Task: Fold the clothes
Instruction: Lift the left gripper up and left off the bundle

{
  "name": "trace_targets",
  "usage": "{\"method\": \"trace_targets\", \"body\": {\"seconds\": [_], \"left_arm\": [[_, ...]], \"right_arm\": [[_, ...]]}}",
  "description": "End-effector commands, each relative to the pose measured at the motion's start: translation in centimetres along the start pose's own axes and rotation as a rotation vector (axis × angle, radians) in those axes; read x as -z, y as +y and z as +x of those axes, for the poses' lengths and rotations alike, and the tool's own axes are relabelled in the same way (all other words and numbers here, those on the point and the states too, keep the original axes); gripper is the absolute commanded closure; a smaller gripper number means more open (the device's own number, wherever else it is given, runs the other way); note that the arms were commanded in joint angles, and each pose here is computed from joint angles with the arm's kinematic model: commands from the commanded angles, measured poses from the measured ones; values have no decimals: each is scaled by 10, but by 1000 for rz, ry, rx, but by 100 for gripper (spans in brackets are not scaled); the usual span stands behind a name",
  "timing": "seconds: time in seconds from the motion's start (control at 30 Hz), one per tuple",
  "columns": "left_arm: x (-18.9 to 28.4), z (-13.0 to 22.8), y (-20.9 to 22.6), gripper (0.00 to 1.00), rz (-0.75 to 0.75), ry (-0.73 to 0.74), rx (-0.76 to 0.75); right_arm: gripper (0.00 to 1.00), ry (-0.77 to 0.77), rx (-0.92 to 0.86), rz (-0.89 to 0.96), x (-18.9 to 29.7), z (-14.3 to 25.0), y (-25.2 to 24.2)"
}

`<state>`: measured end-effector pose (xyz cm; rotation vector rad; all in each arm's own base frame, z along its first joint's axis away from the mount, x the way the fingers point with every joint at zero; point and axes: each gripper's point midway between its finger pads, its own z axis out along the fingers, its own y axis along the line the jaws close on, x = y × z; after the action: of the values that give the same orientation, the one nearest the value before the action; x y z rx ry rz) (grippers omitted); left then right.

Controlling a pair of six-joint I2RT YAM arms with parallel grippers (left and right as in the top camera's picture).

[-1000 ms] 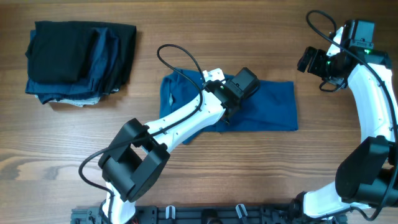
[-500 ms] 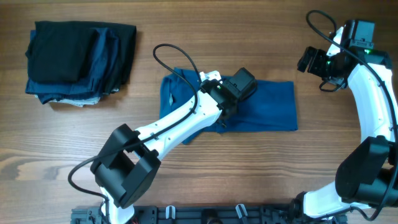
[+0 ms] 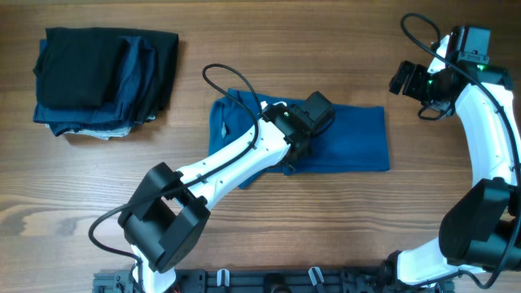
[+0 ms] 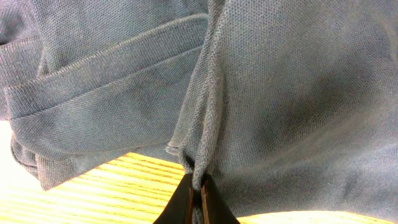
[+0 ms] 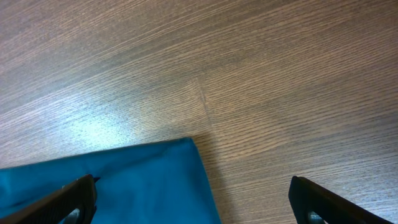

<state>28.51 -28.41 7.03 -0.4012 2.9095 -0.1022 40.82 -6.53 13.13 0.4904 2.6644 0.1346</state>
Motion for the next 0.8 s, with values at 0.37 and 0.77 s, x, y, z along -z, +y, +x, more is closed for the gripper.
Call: {"method": "trace_targets", "body": {"seconds": [0.37, 0.77], "left_arm": [[-10, 3, 20, 2, -33, -2, -125], [83, -90, -21, 30, 199, -240, -311]], "right_arm": [[0, -5, 2, 16, -2, -2, -2], [0, -5, 3, 16, -2, -2, -2]]}}
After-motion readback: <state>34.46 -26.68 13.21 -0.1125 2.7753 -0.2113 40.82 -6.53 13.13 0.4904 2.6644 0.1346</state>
